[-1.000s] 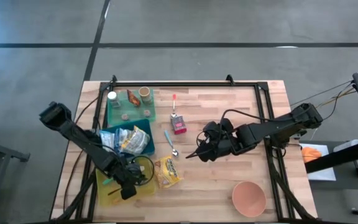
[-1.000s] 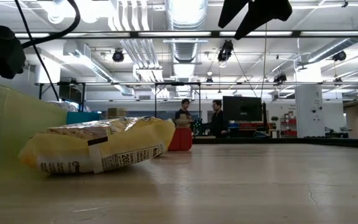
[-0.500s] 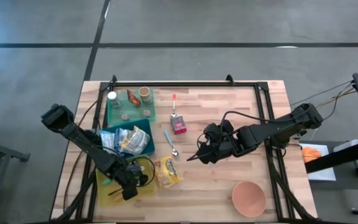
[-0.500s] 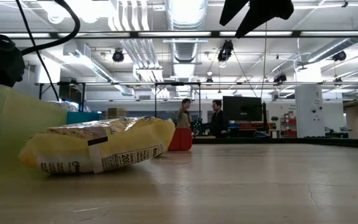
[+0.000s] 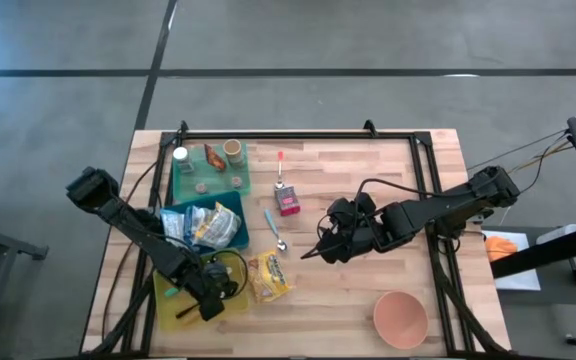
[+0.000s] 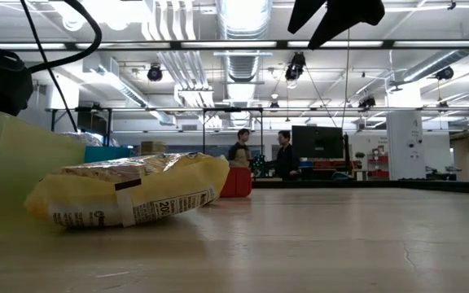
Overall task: Pick & Place Food Item
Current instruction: Put the black spoon into the yellow bin, then adjust the green spoon in the yellow bin
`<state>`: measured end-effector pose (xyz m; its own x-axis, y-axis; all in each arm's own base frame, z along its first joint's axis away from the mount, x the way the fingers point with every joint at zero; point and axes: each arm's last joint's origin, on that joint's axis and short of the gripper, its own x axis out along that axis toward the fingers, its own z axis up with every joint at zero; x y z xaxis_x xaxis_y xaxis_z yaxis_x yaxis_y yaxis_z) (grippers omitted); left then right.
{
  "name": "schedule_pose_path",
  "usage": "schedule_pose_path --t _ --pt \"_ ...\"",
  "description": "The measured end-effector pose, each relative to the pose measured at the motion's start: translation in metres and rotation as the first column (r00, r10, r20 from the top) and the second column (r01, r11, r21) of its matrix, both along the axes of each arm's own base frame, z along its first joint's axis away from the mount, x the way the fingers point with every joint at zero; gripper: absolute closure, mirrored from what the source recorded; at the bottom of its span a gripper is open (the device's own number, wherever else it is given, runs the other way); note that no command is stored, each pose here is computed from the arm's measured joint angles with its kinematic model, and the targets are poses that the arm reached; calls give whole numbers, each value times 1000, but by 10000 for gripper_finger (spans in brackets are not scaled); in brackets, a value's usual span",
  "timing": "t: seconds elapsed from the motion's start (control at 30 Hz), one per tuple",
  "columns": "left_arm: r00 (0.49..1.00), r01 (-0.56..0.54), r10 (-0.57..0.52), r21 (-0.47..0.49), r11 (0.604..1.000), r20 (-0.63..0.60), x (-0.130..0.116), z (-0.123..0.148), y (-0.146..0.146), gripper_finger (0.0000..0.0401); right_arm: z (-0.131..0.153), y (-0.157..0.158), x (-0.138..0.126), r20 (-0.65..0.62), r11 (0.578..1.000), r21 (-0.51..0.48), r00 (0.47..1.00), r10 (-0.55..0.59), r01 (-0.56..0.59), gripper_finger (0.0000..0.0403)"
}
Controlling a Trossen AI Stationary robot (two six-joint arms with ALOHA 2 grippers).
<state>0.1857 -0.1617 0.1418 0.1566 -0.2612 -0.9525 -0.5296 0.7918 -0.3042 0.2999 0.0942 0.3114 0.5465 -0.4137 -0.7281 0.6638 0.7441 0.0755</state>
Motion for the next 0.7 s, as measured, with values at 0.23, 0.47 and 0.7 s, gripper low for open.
schedule_pose_path --t 0.23,0.47,0.7 --pt "999 38 -38 -20 999 -2 1 2 -2 313 0 0 0 -1 1000 -2 1000 2 -2 140" --pt "993 107 -110 -79 991 -35 -1 3 -3 222 0 0 0 -2 1000 4 1000 5 -5 140" --pt "967 254 -254 39 966 -19 2 18 -4 204 0 1 0 -2 1000 10 1000 8 -8 140"
